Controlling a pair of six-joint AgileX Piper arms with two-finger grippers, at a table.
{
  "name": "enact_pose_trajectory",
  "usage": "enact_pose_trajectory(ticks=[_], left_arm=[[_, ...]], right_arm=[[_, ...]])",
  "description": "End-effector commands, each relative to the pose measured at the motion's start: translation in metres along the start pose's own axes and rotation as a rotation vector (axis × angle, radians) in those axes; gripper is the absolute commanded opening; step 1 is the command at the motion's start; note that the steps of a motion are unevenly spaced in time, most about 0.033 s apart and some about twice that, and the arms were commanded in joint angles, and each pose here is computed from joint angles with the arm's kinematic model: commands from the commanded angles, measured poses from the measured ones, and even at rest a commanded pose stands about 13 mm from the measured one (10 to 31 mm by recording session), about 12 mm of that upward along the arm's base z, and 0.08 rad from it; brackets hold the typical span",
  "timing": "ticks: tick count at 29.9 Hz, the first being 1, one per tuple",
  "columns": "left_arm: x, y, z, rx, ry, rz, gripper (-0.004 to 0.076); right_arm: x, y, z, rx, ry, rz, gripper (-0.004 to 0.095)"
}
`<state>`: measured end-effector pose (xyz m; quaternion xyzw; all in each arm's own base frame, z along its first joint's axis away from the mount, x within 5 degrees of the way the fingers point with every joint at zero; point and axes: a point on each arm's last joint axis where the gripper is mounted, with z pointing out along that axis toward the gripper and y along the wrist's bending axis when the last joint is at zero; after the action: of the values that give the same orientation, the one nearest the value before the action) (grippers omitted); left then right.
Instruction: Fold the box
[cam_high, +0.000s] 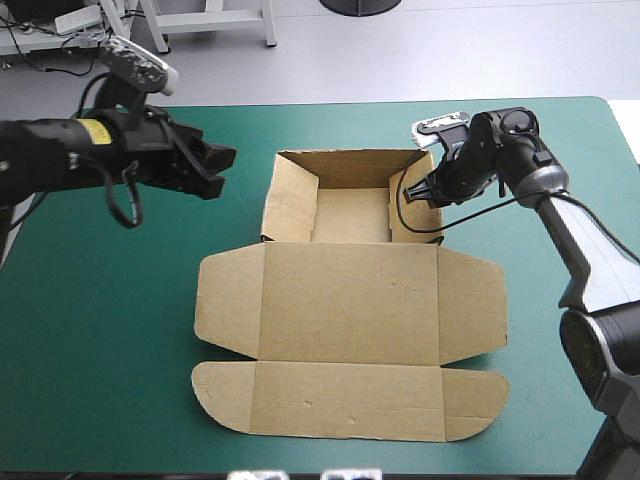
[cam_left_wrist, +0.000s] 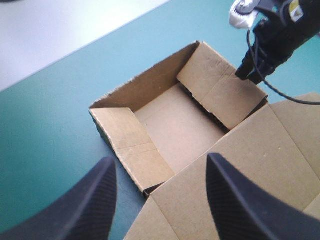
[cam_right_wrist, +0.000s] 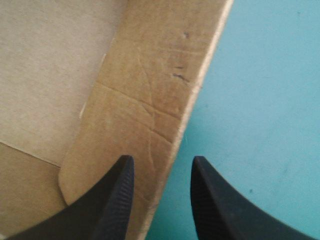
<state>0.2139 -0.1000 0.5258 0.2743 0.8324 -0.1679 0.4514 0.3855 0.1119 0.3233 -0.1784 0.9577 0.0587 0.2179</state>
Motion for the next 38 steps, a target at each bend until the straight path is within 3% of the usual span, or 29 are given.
enact_pose_trajectory(ticks=[1,9,18,25,28,31,38], left_arm=[[0.005,-0.015,-0.054,-0.041,-0.085,0.020,0.0386],[0.040,-0.027,-0.105,-0.144,-0.131,0.035,0.0386],[0.094,-0.038,-0.125,-0.178,-0.121,0.039,0.0386],[0.101,-0.033,-0.130,-0.257,-0.121,0.055,0.0386],[0.102,-0.034,-0.130,-0.245,-0.113,0.051,0.0386],[0.102,-0.034,-0.129,-0.243,-0.114,0.045,0.0385],[0.102,-0.034,-0.130,-0.245,-0.114,0.045,0.0349]], right_arm=[[-0.008,0.005,-0.026,-0.044,-0.104,0.019,0.0358],[-0.008,0.004,0.007,-0.073,-0.032,0.035,0.0358],[-0.009,0.001,0.028,-0.066,0.003,0.018,0.0358],[-0.013,0.000,0.023,-0.051,-0.043,0.013,0.0352],[-0.012,0.000,0.026,-0.050,-0.041,0.014,0.0241],[-0.014,0.000,0.029,-0.048,-0.052,0.015,-0.0021],[-0.027,-0.003,0.000,0.001,-0.141,-0.002,-0.0016]])
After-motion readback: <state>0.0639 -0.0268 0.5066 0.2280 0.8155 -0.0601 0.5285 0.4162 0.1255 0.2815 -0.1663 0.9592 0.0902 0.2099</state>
